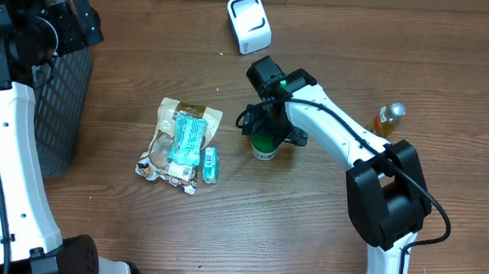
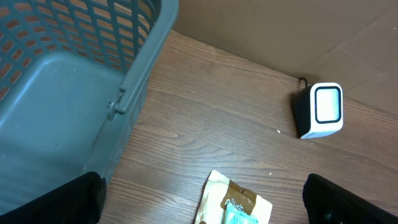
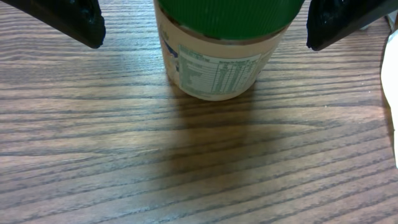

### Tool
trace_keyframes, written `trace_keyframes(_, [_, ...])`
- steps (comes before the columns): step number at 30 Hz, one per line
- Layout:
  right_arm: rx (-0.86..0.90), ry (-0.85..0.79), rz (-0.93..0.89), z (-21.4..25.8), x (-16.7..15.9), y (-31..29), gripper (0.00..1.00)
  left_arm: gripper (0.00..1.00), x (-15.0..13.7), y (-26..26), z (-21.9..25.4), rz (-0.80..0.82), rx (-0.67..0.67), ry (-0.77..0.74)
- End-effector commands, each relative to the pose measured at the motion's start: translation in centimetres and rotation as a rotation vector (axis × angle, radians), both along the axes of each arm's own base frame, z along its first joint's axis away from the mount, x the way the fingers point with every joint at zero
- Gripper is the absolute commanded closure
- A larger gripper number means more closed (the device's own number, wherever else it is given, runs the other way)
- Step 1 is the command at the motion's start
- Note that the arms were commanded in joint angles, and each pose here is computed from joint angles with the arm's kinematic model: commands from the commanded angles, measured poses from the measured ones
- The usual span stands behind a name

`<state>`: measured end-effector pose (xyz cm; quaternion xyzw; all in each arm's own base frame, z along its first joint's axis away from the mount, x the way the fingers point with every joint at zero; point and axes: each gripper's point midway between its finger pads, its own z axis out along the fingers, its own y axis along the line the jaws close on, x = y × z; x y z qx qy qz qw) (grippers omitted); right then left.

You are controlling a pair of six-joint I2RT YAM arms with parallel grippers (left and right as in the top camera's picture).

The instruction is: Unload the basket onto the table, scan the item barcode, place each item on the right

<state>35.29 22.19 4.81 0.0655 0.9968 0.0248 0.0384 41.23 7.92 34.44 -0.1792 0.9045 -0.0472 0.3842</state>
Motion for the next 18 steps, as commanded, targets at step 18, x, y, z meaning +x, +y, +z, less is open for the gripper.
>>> trace_keyframes(18, [-0.007,0.050,0.054,-1.8,-2.6,1.3,0.05,0.00,0.2,-0.2,0.9,-0.018,0.013,-0.024])
